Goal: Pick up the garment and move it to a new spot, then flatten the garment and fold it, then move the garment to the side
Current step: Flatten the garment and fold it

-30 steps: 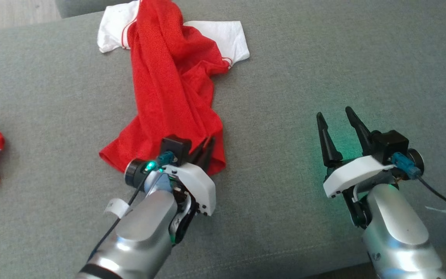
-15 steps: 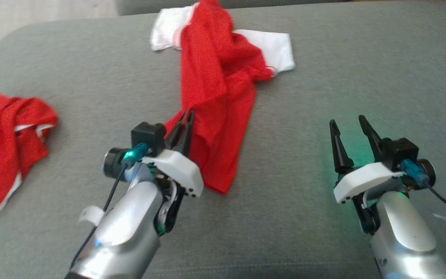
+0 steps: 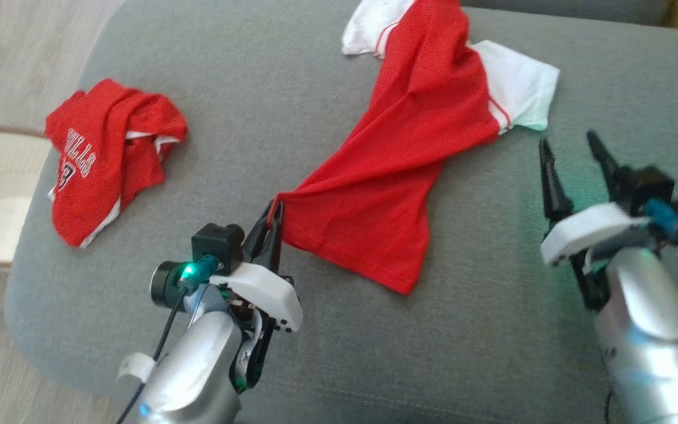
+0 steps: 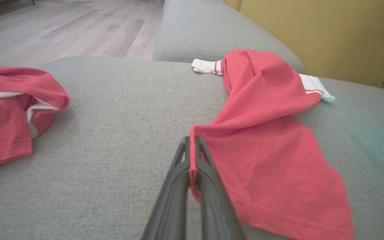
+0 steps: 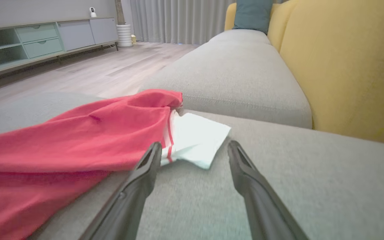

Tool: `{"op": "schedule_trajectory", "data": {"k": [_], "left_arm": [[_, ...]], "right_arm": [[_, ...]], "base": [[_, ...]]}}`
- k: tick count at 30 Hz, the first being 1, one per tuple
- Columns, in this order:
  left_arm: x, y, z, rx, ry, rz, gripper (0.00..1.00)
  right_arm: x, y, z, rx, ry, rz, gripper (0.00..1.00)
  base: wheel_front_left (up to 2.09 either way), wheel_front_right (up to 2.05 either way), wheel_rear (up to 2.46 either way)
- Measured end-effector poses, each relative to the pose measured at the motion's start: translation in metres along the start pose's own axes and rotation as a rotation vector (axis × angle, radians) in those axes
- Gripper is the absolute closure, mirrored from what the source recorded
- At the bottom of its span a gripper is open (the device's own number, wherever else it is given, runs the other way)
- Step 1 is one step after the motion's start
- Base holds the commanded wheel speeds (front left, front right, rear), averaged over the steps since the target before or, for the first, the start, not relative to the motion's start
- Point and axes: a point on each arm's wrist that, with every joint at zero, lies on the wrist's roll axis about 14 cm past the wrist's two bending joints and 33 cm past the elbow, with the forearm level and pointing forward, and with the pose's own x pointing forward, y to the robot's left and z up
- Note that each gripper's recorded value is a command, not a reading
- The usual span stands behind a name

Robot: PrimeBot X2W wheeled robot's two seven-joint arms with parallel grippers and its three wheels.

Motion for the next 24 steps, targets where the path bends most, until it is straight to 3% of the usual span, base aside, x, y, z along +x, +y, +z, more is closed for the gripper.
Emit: {"op": "schedule_trajectory", "data": {"k": [5, 6, 7, 14, 24], "left_arm": [[0.001, 0.004, -0.008, -0.006, 0.017, 0.012, 1.0], [0.002, 0.006, -0.008, -0.006, 0.015, 0.019, 0.64], [0.003, 0.007, -0.008, -0.007, 0.013, 0.019, 0.0], [0.004, 0.013, -0.01, -0.004, 0.014, 0.025, 0.0], [0.002, 0.016, -0.011, -0.017, 0.017, 0.041, 0.0]], "right_arm": [[0.03, -0.01, 0.005, -0.033, 0.0, 0.005, 0.0], [0.036, -0.014, 0.004, -0.036, 0.003, 0.001, 0.0], [0.041, -0.018, 0.004, -0.037, 0.006, -0.005, 0.0], [0.075, -0.037, -0.015, -0.052, 0.082, -0.032, 0.0], [0.101, -0.037, -0.054, -0.032, 0.206, -0.033, 0.0]], "base": [[0.0, 0.0, 0.0], [0.0, 0.0, 0.0], [0.0, 0.0, 0.0], [0.0, 0.0, 0.0], [0.0, 0.0, 0.0]]}}
